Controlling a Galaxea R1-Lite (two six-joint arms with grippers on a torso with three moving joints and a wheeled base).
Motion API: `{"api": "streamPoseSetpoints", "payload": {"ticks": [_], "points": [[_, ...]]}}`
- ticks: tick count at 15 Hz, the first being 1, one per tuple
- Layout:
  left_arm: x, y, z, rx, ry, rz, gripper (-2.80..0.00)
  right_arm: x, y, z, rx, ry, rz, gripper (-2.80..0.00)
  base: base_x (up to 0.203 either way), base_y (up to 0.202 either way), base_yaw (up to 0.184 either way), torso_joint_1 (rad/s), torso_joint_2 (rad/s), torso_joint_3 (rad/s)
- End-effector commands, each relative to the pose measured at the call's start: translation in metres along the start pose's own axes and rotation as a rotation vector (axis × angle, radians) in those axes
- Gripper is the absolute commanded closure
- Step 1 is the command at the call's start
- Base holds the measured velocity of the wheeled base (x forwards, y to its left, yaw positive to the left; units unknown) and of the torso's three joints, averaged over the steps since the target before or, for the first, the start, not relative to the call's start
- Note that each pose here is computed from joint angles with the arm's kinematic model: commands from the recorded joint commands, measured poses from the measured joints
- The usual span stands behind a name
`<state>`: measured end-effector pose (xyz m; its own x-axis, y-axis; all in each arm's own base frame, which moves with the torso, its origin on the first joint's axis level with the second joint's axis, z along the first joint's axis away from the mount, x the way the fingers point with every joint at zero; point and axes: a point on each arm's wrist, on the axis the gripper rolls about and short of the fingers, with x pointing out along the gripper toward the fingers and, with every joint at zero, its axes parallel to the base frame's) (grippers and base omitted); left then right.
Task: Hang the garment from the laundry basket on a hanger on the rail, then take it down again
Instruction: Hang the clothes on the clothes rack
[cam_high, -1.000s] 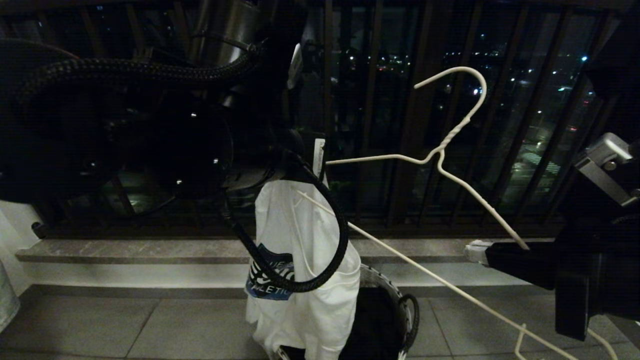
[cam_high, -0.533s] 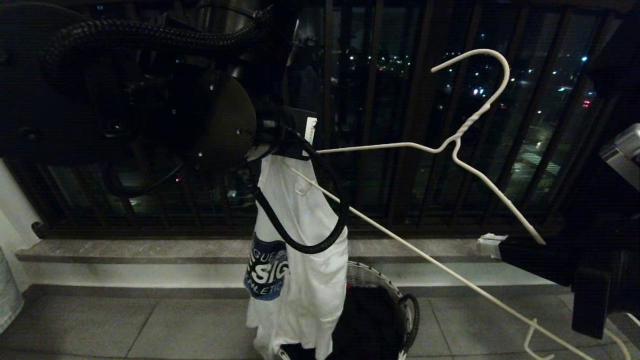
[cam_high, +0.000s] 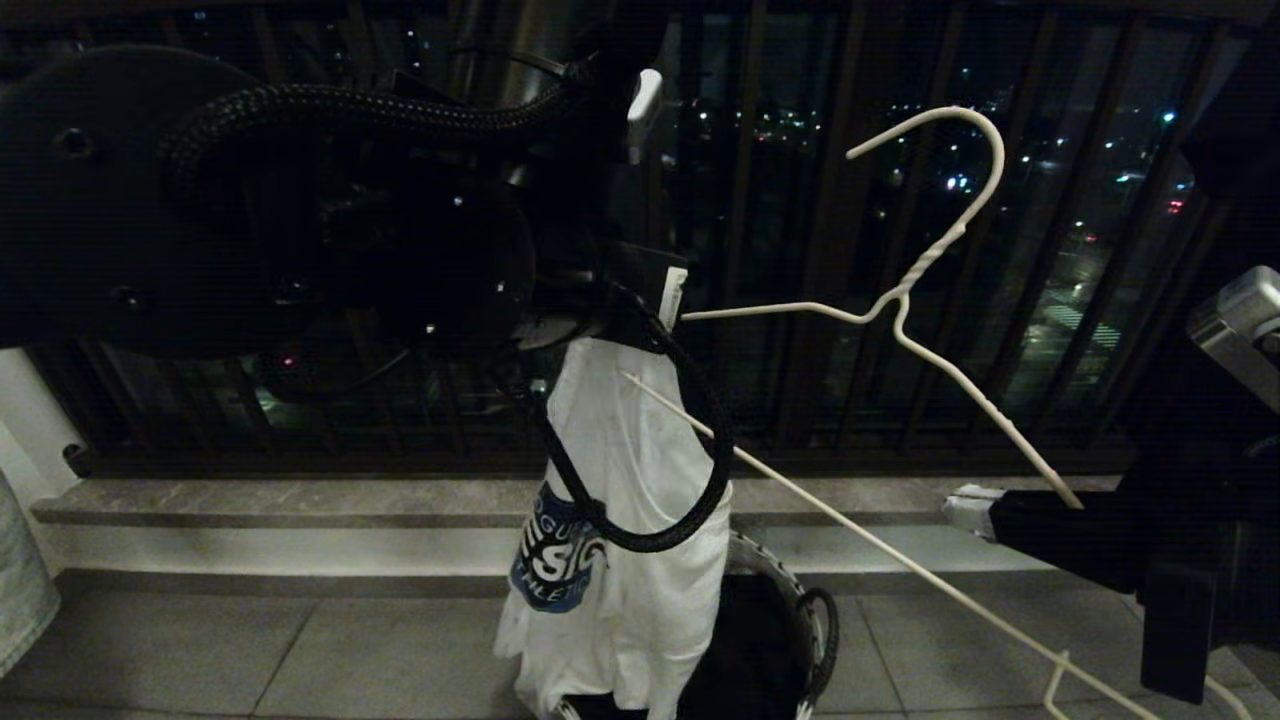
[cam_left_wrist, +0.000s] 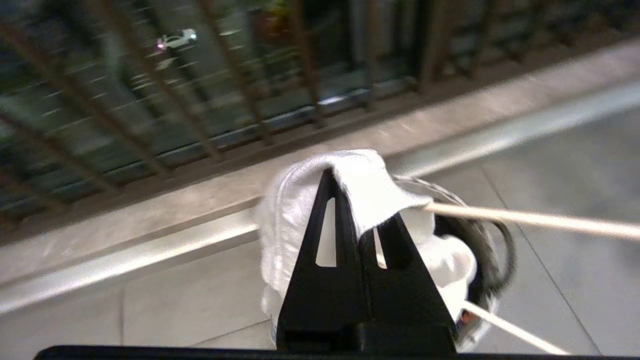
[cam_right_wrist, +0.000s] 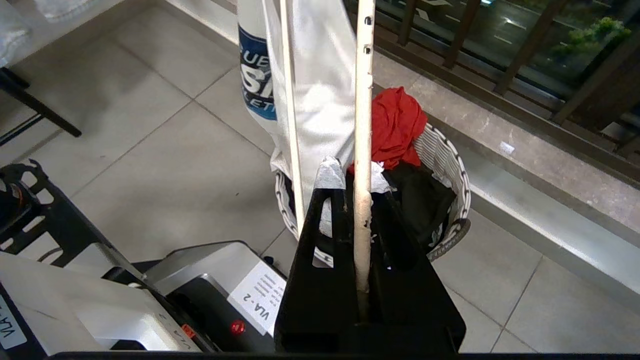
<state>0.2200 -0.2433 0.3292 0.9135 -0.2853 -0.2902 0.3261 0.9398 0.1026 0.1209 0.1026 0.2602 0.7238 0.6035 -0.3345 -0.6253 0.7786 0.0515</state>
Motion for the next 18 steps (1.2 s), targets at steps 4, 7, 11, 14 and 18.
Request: {"api": "streamPoseSetpoints", "payload": {"ticks": [4,7,11,14,18], "points": [[-0.004,-0.002,0.001,0.019,0.000,-0.112,0.00,0.003,0.000,0.001,0.004,-0.009,0.003,0.00,0.000,0.000,0.000,0.000,0.00,0.000],[-0.009,-0.005,0.004,0.017,-0.015,-0.135,0.00,0.005,0.001,-0.002,0.000,-0.015,0.023,0.00,0.000,0.000,0.000,0.000,0.00,0.000],[-0.031,-0.024,0.011,0.034,-0.052,-0.265,0.00,0.007,0.002,-0.002,0.010,-0.014,0.077,0.00,0.000,0.000,0.000,0.000,0.00,0.000],[-0.033,-0.022,0.011,0.109,-0.061,-0.260,0.00,0.005,0.002,-0.003,0.007,-0.030,0.109,0.00,0.000,0.000,0.000,0.000,0.00,0.000],[-0.023,0.019,0.017,0.192,-0.050,-0.129,0.00,0.003,0.002,-0.003,0.005,-0.028,0.124,0.00,0.000,0.000,0.000,0.000,0.00,0.000]]}}
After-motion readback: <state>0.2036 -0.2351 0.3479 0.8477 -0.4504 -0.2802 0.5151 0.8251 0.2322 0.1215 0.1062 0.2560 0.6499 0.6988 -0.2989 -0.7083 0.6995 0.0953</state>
